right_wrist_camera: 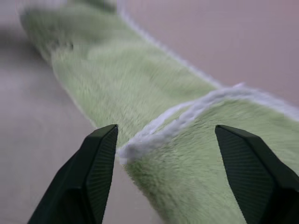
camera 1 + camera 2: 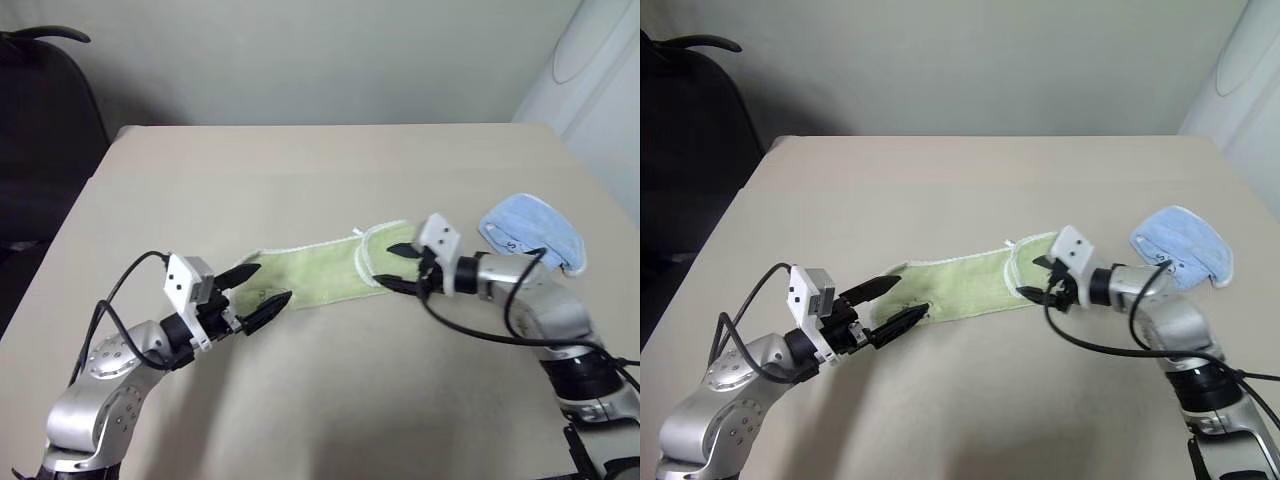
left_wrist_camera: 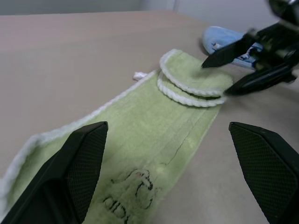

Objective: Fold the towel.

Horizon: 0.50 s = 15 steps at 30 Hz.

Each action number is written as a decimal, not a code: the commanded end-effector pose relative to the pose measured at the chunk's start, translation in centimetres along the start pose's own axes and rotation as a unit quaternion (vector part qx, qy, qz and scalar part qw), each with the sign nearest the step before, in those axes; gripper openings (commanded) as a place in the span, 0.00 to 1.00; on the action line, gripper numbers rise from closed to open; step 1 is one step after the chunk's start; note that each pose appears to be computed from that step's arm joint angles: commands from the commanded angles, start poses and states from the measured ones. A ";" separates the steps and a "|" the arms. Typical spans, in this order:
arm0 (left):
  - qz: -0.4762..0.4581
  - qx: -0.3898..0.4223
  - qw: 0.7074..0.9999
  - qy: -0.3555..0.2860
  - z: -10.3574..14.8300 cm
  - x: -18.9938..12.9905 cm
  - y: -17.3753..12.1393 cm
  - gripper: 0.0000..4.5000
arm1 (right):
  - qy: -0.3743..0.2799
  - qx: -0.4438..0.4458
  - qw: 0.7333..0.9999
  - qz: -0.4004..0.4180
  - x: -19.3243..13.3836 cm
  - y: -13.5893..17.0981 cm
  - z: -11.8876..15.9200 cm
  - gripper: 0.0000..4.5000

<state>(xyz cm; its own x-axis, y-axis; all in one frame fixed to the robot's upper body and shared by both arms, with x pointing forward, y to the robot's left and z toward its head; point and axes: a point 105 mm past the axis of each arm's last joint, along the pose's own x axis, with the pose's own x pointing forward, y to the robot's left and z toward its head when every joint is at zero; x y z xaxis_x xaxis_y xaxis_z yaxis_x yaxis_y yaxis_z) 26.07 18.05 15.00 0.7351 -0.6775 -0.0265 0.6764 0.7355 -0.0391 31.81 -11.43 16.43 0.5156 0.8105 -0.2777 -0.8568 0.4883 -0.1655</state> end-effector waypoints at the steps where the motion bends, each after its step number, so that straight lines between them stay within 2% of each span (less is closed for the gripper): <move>1: 0.009 -0.016 1.000 -0.022 0.6 -0.5 -0.2 1.00 | -0.059 0.033 0.998 -0.011 -2.2 -1.1 2.3 0.74; 2: 0.012 -0.026 0.999 -0.024 0.5 -0.6 -0.1 1.00 | -0.061 0.050 0.996 -0.028 -2.3 -2.0 2.3 0.66; 4: 0.015 -0.044 0.998 -0.031 0.4 -0.5 -0.2 1.00 | -0.050 0.058 0.996 -0.054 -2.0 -3.2 1.6 0.56; 6: 0.014 -0.070 0.997 -0.041 0.4 -0.3 -0.5 1.00 | -0.039 0.066 0.995 -0.059 -1.0 -3.5 0.3 0.39; 8: 0.012 -0.094 0.994 -0.049 0.4 -0.1 -0.9 1.00 | -0.025 0.078 0.994 -0.067 -0.1 -4.0 -1.3 0.23; 10: 0.018 -0.127 0.990 -0.060 0.3 -0.3 -1.1 1.00 | 0.010 0.083 0.994 -0.076 0.9 -4.2 -4.2 0.08; 13: 0.034 -0.177 0.981 -0.077 0.3 -1.0 -1.1 1.00 | 0.047 0.073 0.993 -0.078 2.1 -3.9 -7.1 0.08; 15: 0.051 -0.199 0.976 -0.076 -0.2 -1.7 -1.1 1.00 | 0.035 0.065 0.994 -0.077 2.7 -3.8 -7.1 0.08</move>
<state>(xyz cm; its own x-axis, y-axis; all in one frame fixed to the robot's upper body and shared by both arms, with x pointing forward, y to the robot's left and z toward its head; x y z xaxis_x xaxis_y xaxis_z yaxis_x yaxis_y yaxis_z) 24.69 18.43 13.81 0.8144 -0.5769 0.0622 0.5441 0.7220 -0.4274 36.23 -13.43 9.71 0.6238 0.7087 -0.3295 -0.7616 0.6459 -0.0525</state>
